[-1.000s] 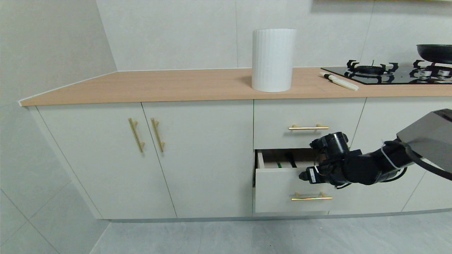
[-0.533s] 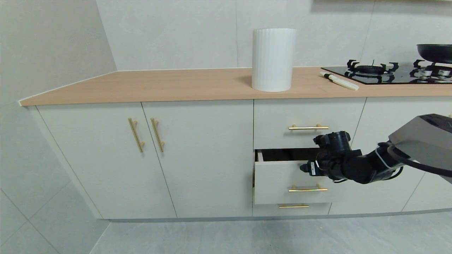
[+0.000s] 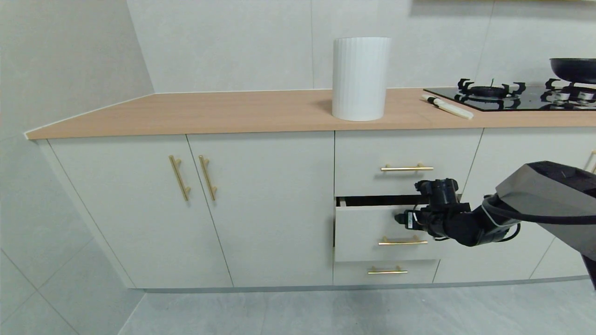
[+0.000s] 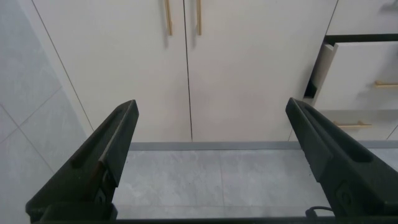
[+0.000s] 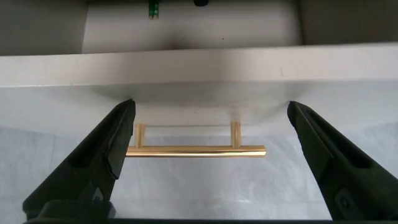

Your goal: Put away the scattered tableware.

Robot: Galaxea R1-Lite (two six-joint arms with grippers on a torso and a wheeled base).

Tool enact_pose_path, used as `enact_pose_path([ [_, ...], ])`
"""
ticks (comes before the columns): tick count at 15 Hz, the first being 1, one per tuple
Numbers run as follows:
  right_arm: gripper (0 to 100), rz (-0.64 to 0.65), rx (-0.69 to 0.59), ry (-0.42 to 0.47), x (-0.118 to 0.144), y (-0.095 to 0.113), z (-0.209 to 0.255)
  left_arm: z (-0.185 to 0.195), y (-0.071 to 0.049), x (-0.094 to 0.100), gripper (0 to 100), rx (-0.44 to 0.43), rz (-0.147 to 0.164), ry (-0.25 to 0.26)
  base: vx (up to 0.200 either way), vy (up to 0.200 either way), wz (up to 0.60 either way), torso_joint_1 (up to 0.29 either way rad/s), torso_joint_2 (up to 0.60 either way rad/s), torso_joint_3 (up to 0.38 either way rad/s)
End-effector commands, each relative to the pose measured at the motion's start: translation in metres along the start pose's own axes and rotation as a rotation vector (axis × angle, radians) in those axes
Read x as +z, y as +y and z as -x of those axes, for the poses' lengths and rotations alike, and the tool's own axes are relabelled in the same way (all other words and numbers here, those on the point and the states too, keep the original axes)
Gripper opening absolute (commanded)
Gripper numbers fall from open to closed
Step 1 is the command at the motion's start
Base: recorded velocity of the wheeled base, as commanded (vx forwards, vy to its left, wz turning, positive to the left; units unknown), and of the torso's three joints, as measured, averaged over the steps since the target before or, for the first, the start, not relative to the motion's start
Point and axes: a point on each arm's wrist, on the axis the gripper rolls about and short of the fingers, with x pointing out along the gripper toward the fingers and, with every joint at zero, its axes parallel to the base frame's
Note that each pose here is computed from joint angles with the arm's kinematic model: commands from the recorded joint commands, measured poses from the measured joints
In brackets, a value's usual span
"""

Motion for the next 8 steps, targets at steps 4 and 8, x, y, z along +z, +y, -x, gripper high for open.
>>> enact_pose_path([
  [4, 100, -0.086, -0.021, -0.029, 0.002, -0.006, -0.018, 0.000, 0.000, 0.000, 100, 0.001, 0.000, 0.000, 0.000, 0.000, 0.00, 0.000, 0.00, 0.000],
  [8, 100, -0.120, -0.022, -0.067, 0.002, -0.009, -0.029, 0.000, 0.000, 0.000, 100, 0.001, 0.000, 0.000, 0.000, 0.000, 0.00, 0.000, 0.00, 0.000],
])
